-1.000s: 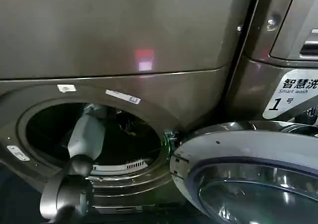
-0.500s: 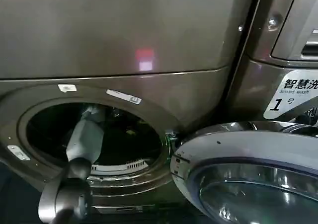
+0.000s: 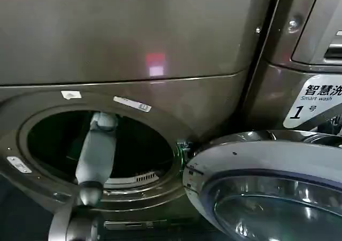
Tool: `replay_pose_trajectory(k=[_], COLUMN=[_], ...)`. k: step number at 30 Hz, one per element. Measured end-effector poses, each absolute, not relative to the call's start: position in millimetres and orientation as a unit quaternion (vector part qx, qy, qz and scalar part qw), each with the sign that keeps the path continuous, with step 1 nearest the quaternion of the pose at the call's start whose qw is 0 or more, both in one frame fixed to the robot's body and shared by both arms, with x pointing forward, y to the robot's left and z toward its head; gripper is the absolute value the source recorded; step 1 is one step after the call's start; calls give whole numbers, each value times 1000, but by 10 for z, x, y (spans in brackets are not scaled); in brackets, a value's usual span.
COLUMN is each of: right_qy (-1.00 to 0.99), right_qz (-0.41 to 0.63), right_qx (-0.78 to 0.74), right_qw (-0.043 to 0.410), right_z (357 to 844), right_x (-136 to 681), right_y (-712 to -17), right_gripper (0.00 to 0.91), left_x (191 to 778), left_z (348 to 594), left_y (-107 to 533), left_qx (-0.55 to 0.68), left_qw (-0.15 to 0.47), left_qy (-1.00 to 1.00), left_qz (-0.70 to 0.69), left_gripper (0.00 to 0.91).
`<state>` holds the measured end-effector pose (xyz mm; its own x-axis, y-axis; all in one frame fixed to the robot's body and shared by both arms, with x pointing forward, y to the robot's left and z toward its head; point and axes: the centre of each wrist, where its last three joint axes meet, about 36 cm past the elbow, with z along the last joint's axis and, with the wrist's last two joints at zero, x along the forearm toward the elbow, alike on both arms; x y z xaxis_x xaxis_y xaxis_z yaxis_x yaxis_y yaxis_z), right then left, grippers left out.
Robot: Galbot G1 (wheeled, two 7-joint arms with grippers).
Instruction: Grasp the clothes from the dryer.
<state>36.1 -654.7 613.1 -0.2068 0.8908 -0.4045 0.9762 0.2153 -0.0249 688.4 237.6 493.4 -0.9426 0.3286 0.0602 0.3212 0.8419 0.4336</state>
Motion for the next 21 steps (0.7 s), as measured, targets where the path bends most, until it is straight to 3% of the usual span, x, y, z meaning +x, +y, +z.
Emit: replay_pose_trajectory(k=[9, 21], right_qy=[768, 768], right_qz=[-143, -147], right_qx=[604, 602], right_qw=[160, 161], right_z=[6090, 6077], right_x=[448, 459], right_y=[-6536, -6533], right_gripper=[907, 907], left_x=[6477, 6230], left_z=[5009, 4913], left_y=[2211, 2174], left_qx=[39, -22], left_qw=[31, 8], left_qy=[994, 1000], left_qz=[96, 5], left_gripper=[0, 0])
